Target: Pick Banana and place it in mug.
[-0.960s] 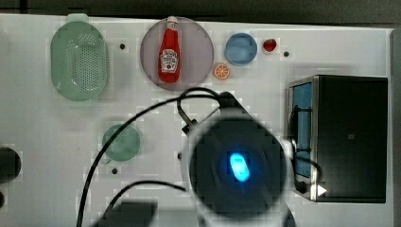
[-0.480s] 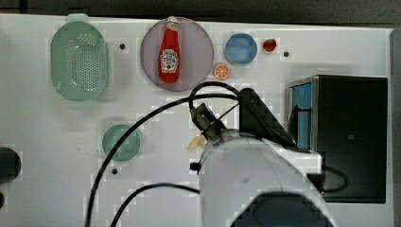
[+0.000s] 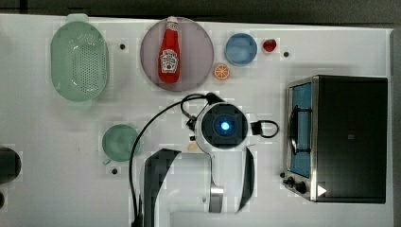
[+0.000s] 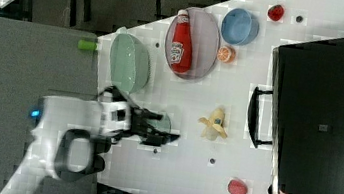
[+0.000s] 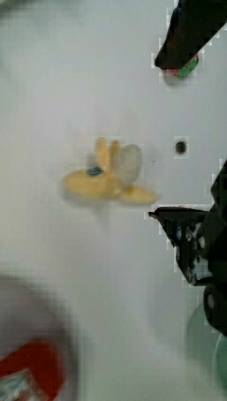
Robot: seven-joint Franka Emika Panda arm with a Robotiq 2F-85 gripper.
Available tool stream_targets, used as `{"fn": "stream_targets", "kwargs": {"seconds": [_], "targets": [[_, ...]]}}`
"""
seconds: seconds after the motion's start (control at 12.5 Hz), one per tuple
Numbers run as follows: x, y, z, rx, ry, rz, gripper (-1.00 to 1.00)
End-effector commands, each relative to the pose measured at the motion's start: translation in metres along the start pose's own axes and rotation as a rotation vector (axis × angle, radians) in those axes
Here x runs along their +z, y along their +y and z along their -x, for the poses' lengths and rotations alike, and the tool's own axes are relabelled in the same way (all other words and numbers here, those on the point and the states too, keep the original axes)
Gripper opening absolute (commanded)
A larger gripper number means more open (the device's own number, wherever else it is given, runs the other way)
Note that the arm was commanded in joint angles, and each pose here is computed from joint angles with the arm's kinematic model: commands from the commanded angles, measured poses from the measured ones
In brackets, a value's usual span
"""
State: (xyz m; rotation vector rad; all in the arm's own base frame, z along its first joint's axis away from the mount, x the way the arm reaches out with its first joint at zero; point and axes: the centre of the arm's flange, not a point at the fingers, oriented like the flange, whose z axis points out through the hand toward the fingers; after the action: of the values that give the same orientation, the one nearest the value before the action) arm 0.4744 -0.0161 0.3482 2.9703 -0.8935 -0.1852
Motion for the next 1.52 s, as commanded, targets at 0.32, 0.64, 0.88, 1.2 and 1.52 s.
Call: {"fn": "stream_targets", "kwargs": {"seconds": [0.32, 0.64, 0.88, 1.2, 1.52], "targets": [[0.072, 0.001, -0.026, -0.463, 0.035, 0.008, 1.0], [0.14, -0.001, -0.032, -0.502, -0.003, 0.027, 1.0], [0.174, -0.003, -0.036, -0.505, 0.039, 0.018, 1.0], [0.201, -0.006, -0.033, -0.514, 0.052, 0.015, 1.0], [0.207, -0.006, -0.03, -0.518, 0.076, 0.007, 0.43]]}}
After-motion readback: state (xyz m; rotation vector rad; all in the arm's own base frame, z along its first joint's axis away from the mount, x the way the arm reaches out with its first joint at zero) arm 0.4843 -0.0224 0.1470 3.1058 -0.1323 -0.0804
